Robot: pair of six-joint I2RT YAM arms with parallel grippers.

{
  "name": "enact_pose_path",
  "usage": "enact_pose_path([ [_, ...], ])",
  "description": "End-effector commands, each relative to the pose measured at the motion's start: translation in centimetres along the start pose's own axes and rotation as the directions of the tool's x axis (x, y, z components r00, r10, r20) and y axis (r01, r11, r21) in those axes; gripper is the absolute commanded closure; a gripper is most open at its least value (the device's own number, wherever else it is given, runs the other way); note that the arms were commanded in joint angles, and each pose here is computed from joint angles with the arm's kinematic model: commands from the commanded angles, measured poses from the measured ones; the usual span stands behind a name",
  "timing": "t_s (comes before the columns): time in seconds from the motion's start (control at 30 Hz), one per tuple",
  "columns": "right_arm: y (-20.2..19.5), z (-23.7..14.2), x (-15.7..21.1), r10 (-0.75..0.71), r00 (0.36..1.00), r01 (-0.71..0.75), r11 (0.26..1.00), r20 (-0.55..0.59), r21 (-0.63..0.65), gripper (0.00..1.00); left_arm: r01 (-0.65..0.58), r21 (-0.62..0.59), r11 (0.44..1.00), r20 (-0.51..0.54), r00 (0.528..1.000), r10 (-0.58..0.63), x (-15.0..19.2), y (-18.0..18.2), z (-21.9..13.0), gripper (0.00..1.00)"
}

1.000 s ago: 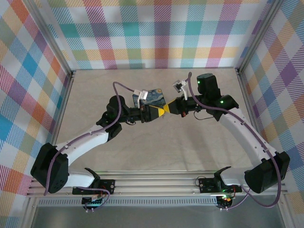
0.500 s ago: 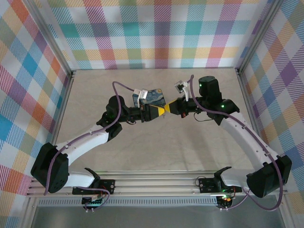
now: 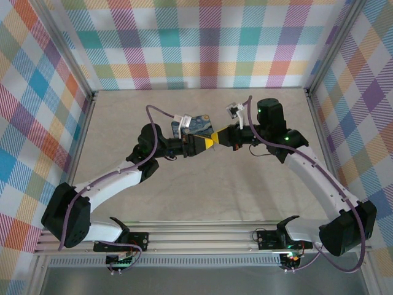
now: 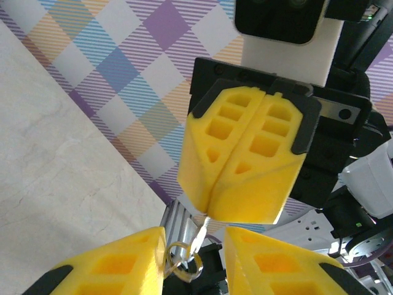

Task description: Unlock the padlock with the key

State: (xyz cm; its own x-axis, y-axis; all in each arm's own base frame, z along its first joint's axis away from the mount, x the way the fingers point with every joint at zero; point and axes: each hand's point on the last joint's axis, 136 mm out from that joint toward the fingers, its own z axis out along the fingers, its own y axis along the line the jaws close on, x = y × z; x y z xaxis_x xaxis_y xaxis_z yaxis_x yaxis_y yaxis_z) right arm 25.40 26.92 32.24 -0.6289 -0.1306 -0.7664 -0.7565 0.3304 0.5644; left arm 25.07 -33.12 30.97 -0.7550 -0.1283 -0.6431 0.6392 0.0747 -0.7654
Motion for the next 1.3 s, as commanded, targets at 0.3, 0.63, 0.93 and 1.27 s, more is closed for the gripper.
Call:
enact_pose_path([
  [0.3,0.2,-0.3,-0.4,-0.016,0.999,0.016,1.0,0.032,0.004,1.0,-0.033,0.038,0.999,0.005,0.999,0.033,0.0,-1.1,0.1,0.78],
  [0.63,0.0,-0.1,0.0,0.003,0.999,-0.003,1.0,0.035,-0.001,1.0,-0.025,0.006,1.0,0.02,0.999,0.025,-0.1,-0.8,-0.2,1.0],
  [0.93,-0.9,0.2,0.0,0.049,0.997,-0.05,0.998,0.055,0.028,0.8,-0.032,-0.03,0.999,0.015,0.999,0.032,0.4,-0.1,-0.4,1.0],
  [1.27,-7.0,0.3,-0.5,0.132,0.989,-0.147,0.936,0.07,0.318,0.46,-0.059,-0.258,0.964,-0.032,0.998,0.052,2.2,3.4,-3.4,1.0],
])
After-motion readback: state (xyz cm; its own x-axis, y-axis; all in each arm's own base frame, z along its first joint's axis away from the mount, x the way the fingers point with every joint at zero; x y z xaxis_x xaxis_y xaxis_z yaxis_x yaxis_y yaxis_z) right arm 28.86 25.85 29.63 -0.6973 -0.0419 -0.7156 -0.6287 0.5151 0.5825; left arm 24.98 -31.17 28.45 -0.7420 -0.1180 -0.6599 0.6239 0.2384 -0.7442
